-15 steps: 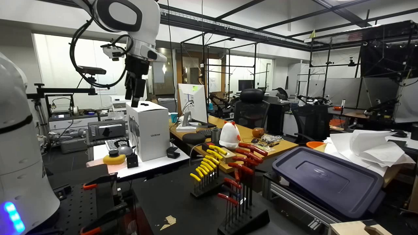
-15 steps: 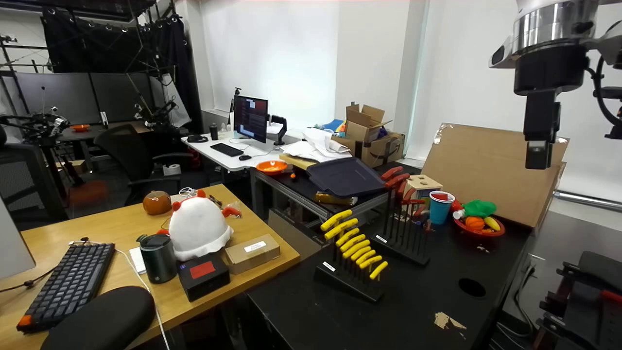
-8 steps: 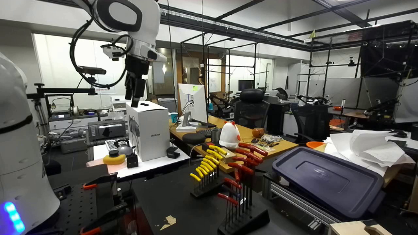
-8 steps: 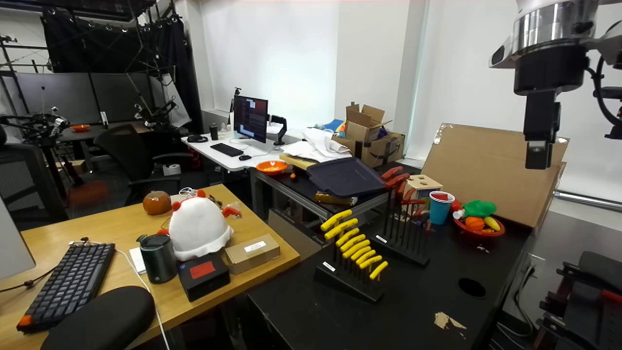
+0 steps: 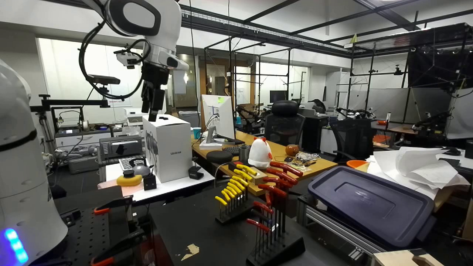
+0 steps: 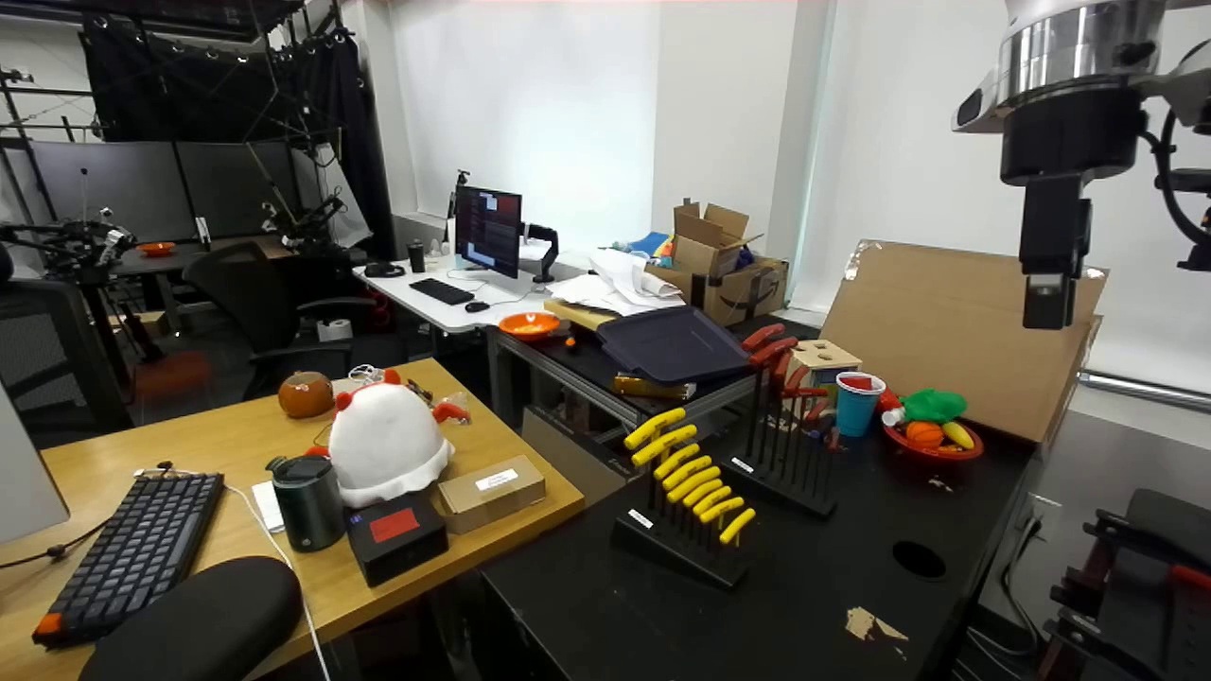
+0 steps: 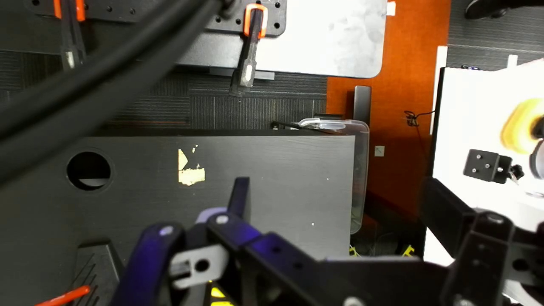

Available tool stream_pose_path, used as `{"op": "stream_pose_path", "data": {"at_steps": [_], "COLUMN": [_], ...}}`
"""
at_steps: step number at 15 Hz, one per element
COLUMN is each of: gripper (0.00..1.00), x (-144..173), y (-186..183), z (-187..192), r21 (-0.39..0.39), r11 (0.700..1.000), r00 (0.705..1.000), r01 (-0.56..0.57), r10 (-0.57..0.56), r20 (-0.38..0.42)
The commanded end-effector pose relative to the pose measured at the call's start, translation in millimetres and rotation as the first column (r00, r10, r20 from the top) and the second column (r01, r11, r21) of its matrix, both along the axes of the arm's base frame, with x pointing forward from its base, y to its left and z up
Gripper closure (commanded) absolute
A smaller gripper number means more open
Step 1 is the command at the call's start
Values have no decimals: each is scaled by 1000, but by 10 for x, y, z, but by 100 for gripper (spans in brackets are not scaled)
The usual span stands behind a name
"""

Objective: Remove two yellow wrenches from the stand.

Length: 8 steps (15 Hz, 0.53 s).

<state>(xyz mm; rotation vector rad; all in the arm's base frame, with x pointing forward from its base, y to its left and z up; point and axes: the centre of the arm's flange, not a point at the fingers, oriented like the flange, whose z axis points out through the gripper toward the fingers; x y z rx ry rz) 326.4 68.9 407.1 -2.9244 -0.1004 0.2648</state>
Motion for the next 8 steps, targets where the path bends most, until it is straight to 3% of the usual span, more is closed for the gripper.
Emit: {"op": "stream_pose_path", "data": {"at_steps": [1, 8], "gripper": [0, 0], "x": [19, 418], "y": [8, -226], "z": [3, 146], "r21": [7, -7], "r11": [1000, 998], "r00": [1000, 998], "r01": [1, 67], "r10": [-1, -67], "r20": [-1, 10]}}
